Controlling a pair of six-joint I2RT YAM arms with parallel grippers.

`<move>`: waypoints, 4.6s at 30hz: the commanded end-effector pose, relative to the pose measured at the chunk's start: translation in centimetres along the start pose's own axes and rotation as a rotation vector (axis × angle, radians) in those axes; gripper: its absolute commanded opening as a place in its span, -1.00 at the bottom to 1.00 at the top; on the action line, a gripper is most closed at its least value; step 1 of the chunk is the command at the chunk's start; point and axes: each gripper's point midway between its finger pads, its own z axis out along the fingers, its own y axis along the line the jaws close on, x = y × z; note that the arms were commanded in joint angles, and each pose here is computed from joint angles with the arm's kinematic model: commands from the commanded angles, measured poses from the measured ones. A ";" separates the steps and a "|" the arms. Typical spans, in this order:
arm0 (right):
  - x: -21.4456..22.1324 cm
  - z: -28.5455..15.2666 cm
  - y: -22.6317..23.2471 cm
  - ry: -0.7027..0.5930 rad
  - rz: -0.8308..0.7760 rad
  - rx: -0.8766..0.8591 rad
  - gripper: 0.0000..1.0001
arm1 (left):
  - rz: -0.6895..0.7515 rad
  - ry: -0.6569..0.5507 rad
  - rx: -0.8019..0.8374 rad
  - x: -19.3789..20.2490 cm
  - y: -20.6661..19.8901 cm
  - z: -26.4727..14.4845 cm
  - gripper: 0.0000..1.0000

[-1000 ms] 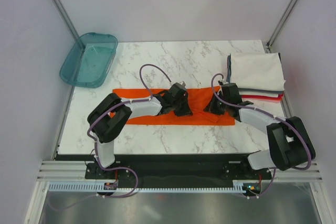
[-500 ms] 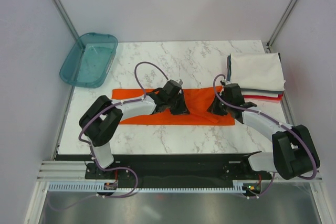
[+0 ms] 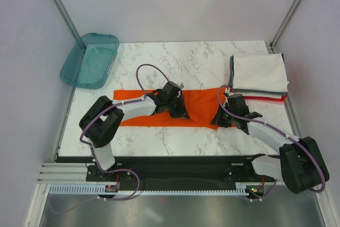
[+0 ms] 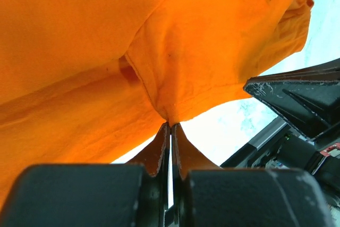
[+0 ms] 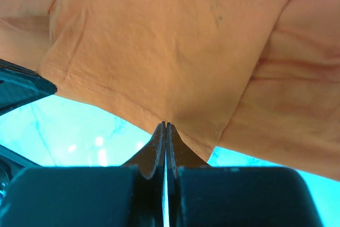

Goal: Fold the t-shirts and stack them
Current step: Fold the tshirt

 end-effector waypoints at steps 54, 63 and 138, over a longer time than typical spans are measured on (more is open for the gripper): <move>-5.9 4.6 -2.8 -0.001 -0.061 0.302 -1.00 | -0.332 -0.271 -0.631 -11.0 24.5 -9.7 -0.95; -8.8 6.7 -3.6 -0.026 -0.011 0.362 -1.00 | -0.380 -0.234 -0.679 -6.4 25.8 -10.4 -0.96; -37.9 9.4 19.9 -0.545 -0.179 -0.173 -0.45 | -0.219 -0.472 -0.340 -2.7 11.7 -16.7 -0.85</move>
